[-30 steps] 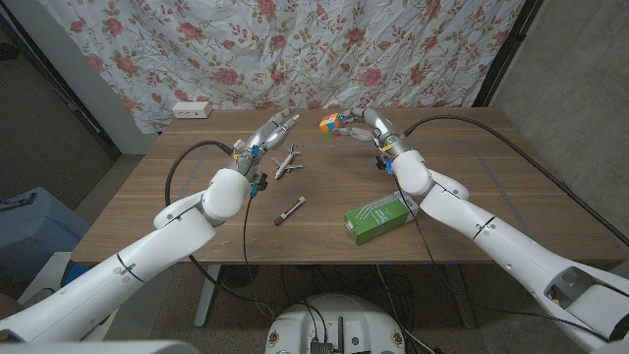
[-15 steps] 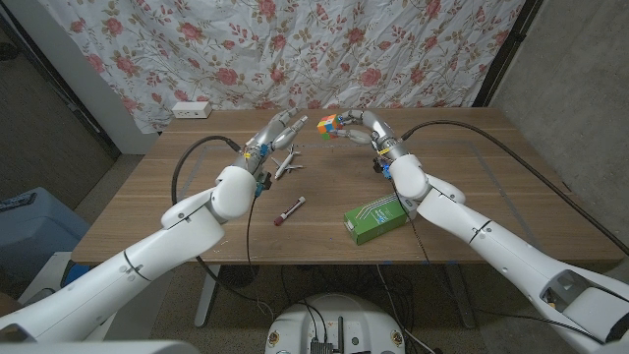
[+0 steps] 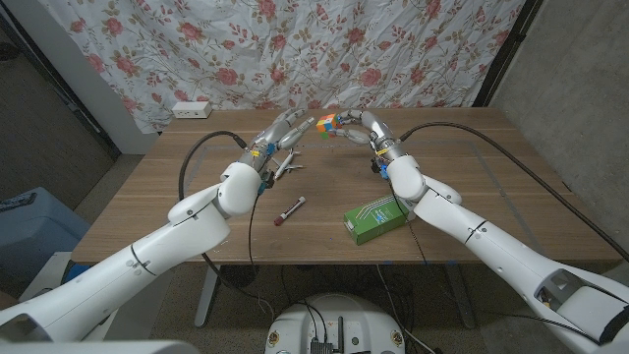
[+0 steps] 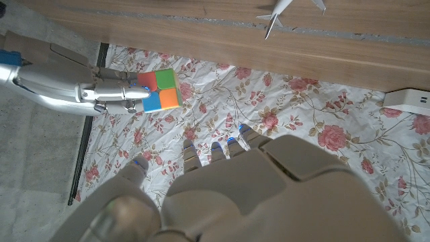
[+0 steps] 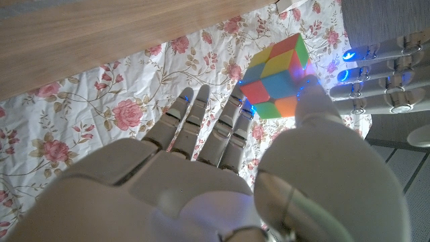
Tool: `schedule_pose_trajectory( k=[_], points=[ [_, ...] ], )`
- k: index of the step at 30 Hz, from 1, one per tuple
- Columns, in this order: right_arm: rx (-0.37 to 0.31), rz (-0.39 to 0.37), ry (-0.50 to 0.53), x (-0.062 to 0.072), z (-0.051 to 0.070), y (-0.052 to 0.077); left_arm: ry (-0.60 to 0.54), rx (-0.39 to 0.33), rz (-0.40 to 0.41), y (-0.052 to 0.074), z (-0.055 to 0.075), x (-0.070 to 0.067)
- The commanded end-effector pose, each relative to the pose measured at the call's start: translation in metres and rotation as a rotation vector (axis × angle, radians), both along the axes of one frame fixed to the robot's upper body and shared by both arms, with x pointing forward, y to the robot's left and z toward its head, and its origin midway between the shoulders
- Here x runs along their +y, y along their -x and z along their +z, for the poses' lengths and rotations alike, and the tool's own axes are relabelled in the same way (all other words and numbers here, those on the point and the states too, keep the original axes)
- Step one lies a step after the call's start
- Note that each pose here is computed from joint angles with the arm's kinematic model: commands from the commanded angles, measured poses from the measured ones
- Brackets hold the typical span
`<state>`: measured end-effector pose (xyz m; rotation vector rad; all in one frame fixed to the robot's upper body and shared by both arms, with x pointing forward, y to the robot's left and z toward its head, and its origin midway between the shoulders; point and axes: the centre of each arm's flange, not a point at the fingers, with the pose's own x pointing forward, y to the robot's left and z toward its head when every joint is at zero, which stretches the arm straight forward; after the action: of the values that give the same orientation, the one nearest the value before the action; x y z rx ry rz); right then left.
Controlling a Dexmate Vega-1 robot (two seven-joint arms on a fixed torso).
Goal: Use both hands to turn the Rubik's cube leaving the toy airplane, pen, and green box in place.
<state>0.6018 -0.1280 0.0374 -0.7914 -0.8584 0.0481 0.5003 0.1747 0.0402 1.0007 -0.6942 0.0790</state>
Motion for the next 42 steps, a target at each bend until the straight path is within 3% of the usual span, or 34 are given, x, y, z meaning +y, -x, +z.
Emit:
schedule_pose_trajectory(
  k=[1, 25, 42],
  points=[
    [-0.005, 0.008, -0.009, 0.005, 0.004, -0.004, -0.046, 0.018, 0.008, -0.010, 0.001, -0.006],
    [0.005, 0.016, 0.006, 0.012, 0.007, -0.013, -0.072, 0.056, -0.025, -0.026, 0.003, -0.009],
    [0.011, 0.002, -0.014, 0.012, 0.008, -0.016, -0.070, 0.071, -0.038, -0.030, -0.001, -0.010]
  ],
)
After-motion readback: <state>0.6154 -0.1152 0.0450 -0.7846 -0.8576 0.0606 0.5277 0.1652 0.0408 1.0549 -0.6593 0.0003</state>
